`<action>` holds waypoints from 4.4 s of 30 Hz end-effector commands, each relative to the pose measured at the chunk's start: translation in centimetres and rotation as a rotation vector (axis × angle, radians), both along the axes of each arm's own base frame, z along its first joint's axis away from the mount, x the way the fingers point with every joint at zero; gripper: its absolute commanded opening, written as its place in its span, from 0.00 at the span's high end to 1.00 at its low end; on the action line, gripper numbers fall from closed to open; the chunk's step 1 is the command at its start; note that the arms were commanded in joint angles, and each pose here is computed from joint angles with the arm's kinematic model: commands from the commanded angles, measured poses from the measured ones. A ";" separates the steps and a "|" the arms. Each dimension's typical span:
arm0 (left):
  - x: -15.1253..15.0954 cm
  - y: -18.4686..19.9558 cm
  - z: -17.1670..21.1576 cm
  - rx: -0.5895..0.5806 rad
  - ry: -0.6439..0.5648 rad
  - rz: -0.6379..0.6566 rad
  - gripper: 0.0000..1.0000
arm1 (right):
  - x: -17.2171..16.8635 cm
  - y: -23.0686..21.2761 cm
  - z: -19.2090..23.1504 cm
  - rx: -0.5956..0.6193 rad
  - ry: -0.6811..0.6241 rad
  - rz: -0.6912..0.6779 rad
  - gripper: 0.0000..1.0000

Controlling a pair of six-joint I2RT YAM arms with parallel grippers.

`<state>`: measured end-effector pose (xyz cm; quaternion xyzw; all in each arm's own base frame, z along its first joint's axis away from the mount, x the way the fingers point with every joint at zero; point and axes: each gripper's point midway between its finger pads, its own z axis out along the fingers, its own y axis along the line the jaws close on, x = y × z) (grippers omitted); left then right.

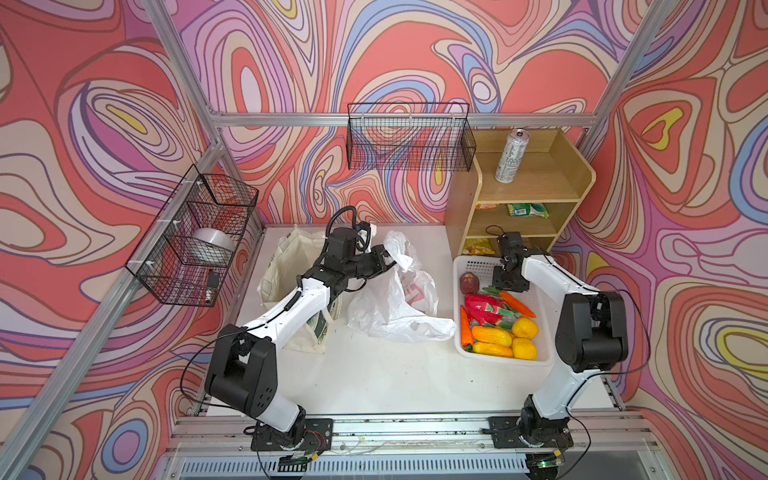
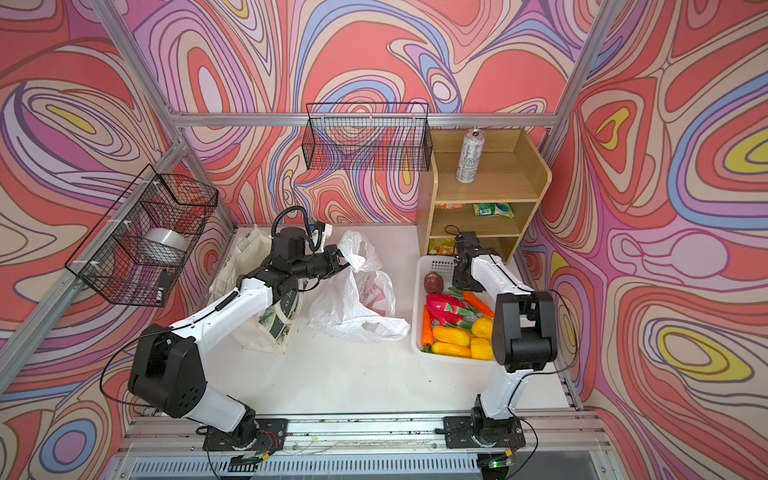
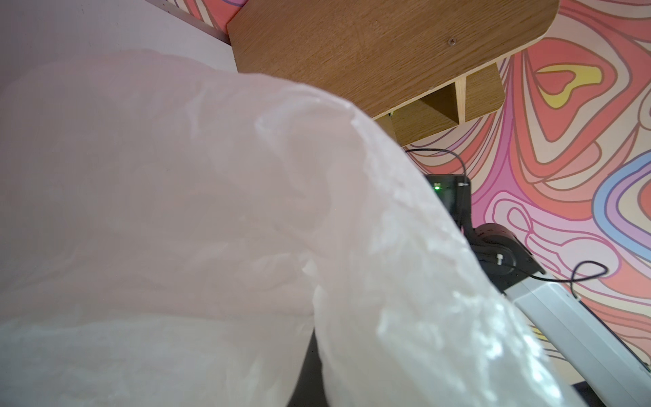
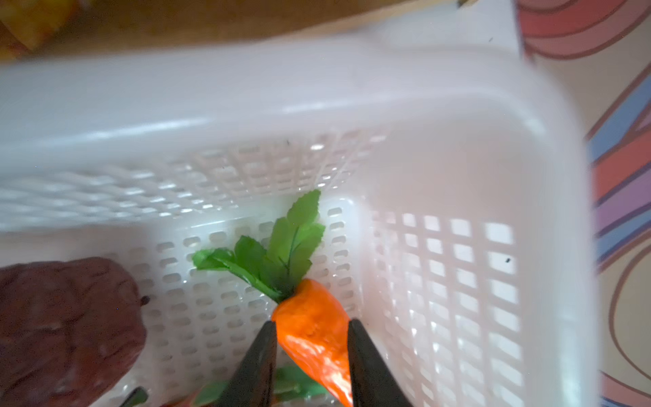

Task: Place the mixed food into the grocery bags and tie them
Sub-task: 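Reach the right gripper into the basket and grasp the orange carrot, then lift the carrot with the right gripper and carry it over the bag, then release the carrot into the bag and draw the right gripper back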

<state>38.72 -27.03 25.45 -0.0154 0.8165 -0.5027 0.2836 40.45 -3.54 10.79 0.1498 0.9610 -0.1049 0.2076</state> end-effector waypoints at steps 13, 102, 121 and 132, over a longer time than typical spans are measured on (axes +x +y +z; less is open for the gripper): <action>0.3 -0.2 0.5 -0.029 -0.015 -0.007 1.00 | -2.5 -1.4 0.7 -0.066 0.033 -0.031 0.48; 0.0 1.7 1.8 0.057 0.039 0.066 1.00 | -13.1 28.5 12.5 0.770 -0.597 0.623 0.79; 0.3 1.0 2.6 0.057 0.026 0.035 1.00 | -11.1 32.7 5.2 0.675 -0.345 0.674 0.78; -0.1 1.6 2.5 0.065 0.022 0.054 1.00 | -7.2 35.9 7.8 0.588 -0.317 0.747 0.19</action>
